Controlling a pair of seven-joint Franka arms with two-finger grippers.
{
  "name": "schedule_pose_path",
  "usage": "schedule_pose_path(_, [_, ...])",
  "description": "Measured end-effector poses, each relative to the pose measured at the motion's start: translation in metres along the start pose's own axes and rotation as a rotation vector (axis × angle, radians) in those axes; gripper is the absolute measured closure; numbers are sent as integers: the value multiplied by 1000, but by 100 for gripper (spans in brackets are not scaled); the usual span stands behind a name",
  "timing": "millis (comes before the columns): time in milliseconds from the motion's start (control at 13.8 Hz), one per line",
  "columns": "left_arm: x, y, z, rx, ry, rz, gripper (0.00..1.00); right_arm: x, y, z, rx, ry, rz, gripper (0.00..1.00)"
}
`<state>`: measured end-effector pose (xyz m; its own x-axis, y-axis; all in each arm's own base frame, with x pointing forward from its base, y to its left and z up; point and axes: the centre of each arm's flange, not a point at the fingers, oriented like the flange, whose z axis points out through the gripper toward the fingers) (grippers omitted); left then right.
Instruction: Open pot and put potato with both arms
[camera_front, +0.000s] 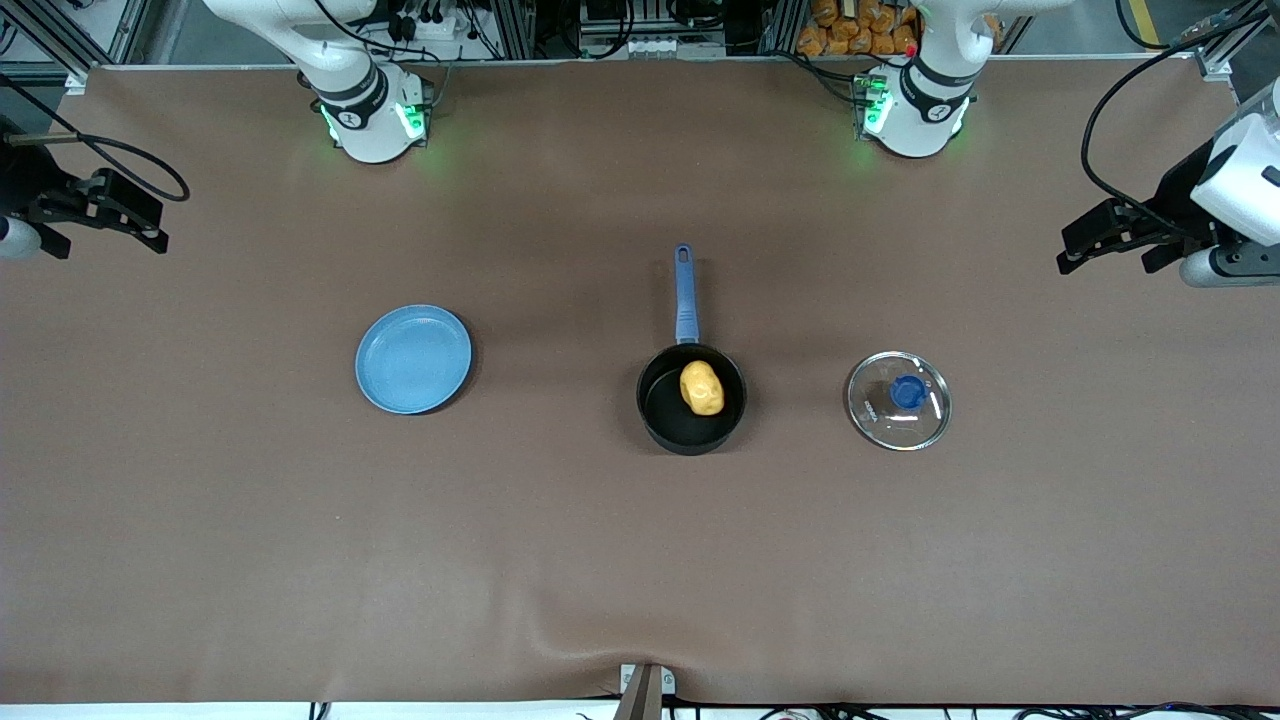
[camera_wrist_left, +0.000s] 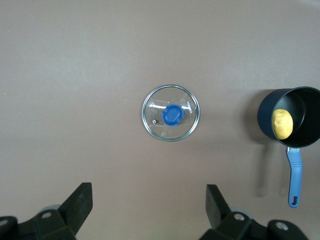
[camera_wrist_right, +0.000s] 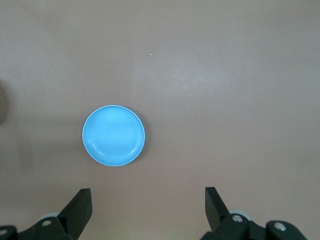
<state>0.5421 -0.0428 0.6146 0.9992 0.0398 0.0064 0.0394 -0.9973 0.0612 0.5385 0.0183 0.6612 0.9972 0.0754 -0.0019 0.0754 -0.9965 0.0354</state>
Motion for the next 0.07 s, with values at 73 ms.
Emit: schedule_pose_path(73, [0, 0, 0, 0, 0, 0, 0, 0, 0, 0, 0, -1, 0, 0])
